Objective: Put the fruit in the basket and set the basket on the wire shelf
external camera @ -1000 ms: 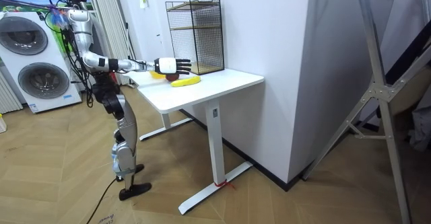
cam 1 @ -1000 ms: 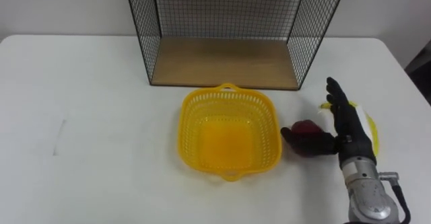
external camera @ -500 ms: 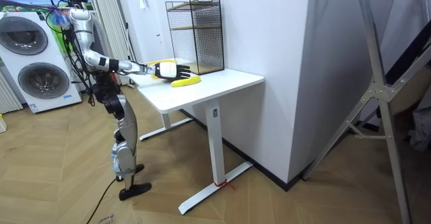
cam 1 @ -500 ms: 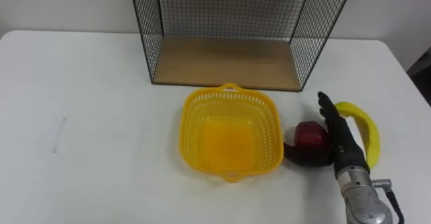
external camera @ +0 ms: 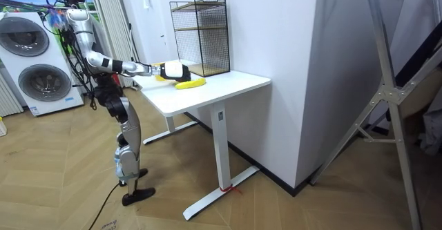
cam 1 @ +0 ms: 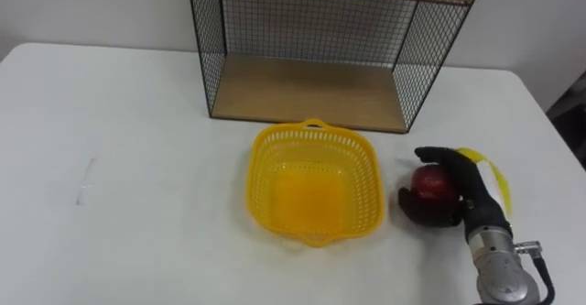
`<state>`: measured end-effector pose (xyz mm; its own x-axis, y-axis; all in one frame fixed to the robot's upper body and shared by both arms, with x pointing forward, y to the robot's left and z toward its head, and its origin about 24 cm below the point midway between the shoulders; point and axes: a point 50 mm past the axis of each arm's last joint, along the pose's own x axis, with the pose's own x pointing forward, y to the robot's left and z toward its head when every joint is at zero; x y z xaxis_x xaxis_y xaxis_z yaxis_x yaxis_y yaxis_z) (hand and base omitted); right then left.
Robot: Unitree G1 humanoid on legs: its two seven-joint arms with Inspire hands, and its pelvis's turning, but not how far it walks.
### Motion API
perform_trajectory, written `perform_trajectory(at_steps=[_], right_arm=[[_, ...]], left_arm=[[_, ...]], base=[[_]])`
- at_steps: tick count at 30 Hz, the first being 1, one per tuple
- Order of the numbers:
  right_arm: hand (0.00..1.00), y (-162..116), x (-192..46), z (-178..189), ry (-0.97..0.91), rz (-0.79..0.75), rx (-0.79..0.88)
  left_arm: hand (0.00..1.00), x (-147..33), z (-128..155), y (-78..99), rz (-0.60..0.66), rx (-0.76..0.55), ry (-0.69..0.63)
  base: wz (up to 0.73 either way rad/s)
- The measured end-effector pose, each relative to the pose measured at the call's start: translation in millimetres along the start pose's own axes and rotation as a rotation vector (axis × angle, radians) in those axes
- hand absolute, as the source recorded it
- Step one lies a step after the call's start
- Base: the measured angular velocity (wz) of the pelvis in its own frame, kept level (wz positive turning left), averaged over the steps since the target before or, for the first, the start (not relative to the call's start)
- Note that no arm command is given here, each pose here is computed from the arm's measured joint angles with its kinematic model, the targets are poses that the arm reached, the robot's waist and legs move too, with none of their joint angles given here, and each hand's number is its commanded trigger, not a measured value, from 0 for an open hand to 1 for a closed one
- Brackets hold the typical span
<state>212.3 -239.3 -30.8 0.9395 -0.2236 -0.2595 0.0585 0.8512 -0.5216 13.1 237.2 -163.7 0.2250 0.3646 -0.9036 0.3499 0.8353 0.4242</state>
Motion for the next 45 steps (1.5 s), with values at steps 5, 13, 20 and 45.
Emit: perform_trajectory(at_steps=[5, 13, 20, 45], right_arm=[[1.00, -0.2, 1.2, -0.9, 0.004, -0.024, 0.004], [1.00, 1.5, 0.3, -0.9, 0.006, -0.055, 0.024], [1.00, -4.3, -3.0, 5.7, -0.007, -0.061, 0.092], [1.00, -31.7, -26.7, 121.4, -0.514, -0.098, 0.193]], left_arm=[[0.00, 0.0, -0.1, 0.4, 0.009, 0.007, 0.001], [0.00, 0.2, 1.6, 3.4, 0.045, 0.026, 0.001], [0.00, -0.1, 1.1, 0.9, 0.024, 0.024, 0.004], [0.00, 1.1, 4.5, -2.1, 0.002, 0.021, -0.031]], base=[[0.00], [0.00], [0.00], [-0.03]])
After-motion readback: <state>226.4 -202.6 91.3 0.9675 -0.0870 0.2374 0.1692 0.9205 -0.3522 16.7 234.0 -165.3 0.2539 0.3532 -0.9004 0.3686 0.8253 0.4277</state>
